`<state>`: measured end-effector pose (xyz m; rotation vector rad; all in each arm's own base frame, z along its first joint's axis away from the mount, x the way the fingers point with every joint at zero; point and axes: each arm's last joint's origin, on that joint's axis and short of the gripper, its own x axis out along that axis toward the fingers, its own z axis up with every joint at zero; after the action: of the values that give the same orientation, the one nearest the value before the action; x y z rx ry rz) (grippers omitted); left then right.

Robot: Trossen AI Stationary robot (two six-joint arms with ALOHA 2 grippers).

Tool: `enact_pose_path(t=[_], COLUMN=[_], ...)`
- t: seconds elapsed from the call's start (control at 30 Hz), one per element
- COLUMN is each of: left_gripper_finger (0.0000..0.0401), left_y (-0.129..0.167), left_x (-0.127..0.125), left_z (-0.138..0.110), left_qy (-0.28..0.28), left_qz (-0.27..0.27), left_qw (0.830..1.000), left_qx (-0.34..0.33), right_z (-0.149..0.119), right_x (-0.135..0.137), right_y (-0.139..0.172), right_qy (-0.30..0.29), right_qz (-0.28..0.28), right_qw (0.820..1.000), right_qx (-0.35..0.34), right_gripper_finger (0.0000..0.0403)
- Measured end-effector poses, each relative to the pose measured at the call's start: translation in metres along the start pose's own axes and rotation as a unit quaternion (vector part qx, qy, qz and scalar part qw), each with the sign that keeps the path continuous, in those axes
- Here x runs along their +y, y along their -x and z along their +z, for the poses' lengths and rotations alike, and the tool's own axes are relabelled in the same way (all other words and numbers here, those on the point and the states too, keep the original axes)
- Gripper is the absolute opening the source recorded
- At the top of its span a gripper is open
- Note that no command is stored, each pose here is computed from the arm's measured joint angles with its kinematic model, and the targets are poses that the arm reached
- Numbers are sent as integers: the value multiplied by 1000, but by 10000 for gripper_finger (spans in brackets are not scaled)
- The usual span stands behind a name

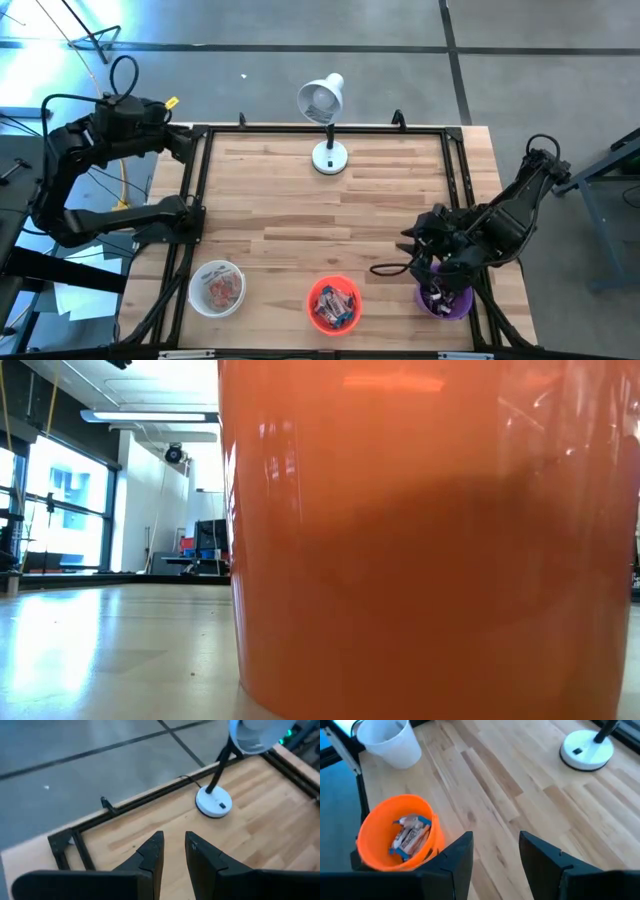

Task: Organize candy in baskets
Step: Return to Home Position

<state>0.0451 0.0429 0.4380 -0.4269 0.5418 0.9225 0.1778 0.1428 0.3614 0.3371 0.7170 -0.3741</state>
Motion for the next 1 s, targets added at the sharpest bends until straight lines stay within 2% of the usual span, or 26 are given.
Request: enact_pose_path(t=[0.1,0.23,0.37,0.5,0.6,0.77,1.0], left_gripper_finger=[64,64,64,64,65,65,64], left_y=[-2,-10,-21,-32,-37,-52,-81], left_x=[-1,-5,-6,-3,-1,-1,-2], left_z=[-1,-12,-36,-62,-74,-87,-111], left_qy=[26,13,43,66,66,36,18], left_qz=[-14,-87,-180,-236,-270,-315,-317], left_qw=[1000,996,982,970,957,926,925], left_qx=[8,26,31,-11,-81,-205,-210], right_z=[1,4,5,6,6,8,9], right_x=[0,4,9,13,15,14,15], right_y=[0,1,4,7,9,9,6], right_qy=[-4,-21,-32,-43,-50,-54,-34], right_qz=[-4,4,8,21,22,6,-23], right_qw=[1000,999,995,992,990,985,980], right_qx=[-11,-44,-91,-114,-131,-162,-195], right_gripper_finger=[154,154,154,154,154,154,154])
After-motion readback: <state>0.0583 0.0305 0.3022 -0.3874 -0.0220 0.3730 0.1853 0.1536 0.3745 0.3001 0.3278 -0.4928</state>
